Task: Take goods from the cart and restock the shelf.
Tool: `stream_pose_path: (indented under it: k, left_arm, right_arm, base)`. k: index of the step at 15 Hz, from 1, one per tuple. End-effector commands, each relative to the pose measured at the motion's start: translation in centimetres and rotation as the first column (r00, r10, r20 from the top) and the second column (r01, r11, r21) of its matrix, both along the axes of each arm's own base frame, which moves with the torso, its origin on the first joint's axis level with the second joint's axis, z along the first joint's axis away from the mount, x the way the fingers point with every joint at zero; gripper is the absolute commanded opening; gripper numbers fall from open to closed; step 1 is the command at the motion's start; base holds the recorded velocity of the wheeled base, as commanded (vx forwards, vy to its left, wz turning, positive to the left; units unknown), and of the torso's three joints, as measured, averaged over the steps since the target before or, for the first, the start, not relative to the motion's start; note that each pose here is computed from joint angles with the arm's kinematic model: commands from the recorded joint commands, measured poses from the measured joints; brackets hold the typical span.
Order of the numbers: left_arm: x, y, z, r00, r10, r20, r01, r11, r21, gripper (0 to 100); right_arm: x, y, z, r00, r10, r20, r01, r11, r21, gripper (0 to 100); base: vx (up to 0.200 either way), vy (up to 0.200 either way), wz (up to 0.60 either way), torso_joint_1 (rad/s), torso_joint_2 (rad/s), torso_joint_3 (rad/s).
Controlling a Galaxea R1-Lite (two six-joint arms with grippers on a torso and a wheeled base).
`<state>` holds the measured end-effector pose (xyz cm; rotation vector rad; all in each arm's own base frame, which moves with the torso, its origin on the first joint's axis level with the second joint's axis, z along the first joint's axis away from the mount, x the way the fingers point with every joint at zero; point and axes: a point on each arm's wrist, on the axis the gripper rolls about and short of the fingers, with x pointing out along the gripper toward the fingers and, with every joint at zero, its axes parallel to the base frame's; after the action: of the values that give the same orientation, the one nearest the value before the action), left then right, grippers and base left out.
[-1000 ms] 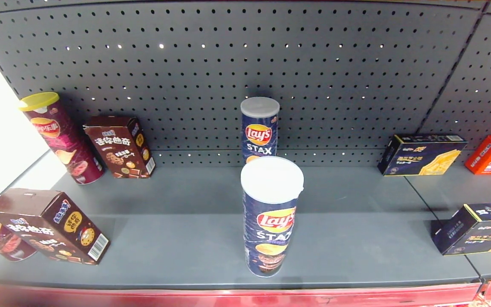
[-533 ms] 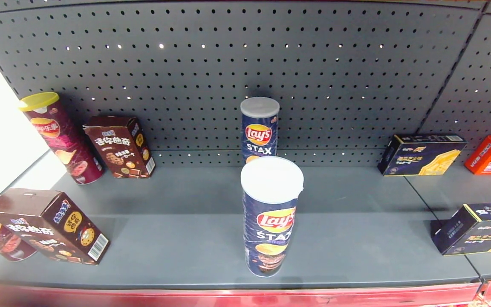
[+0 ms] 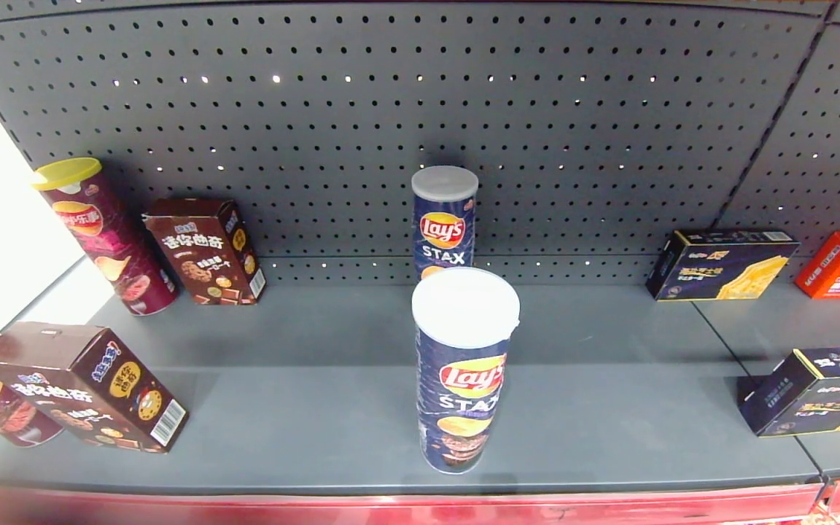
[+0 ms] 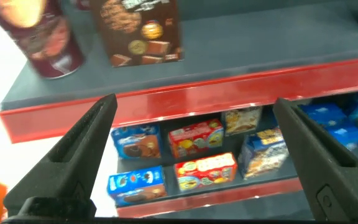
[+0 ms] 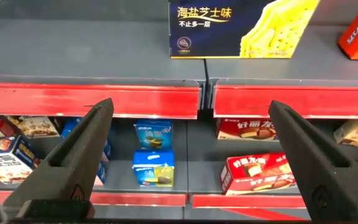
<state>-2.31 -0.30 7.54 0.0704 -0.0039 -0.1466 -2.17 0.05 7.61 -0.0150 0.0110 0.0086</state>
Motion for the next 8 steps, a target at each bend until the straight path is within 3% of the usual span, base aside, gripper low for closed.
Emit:
stream_pose_path:
  k: [1, 2, 3, 4, 8]
  left_arm:
    - [0.01, -0.01, -0.01, 1.0, -0.004, -0.002, 0.004, 1.0, -0.003, 100]
    - [0.01, -0.01, -0.01, 1.0, -0.004, -0.002, 0.004, 1.0, -0.003, 100]
    - [0.04, 0.22, 0.01, 0.995, 0.102, -0.001, -0.102, 0.995, -0.003, 100]
    - [0.03, 0.26, 0.01, 0.993, 0.12, 0.001, -0.12, 0.993, -0.003, 100]
    - [0.02, 0.21, 0.01, 0.995, 0.099, -0.002, -0.099, 0.995, -0.021, 100]
  right_arm:
    - [-0.01, 0.0, 0.0, 1.0, 0.001, 0.002, -0.001, 1.0, 0.0, 100]
    - [-0.01, 0.0, 0.0, 1.0, 0.001, 0.002, -0.001, 1.0, 0.0, 100]
    - [-0.01, 0.0, 0.0, 1.0, 0.001, 0.002, -0.001, 1.0, 0.0, 100]
    - [-0.01, 0.0, 0.02, 1.0, -0.001, 0.003, 0.001, 1.0, 0.0, 100]
    - [-0.01, 0.0, 0.02, 1.0, -0.001, 0.003, 0.001, 1.0, 0.0, 100]
  base:
    - [0.0, 0.0, 0.0, 0.0, 0.0, 0.0]
    - [0.0, 0.0, 0.0, 0.0, 0.0, 0.0]
    - [0.0, 0.0, 0.0, 0.0, 0.0, 0.0]
    - [0.0, 0.0, 0.0, 0.0, 0.0, 0.0]
    - [0.0, 0.0, 0.0, 0.0, 0.0, 0.0]
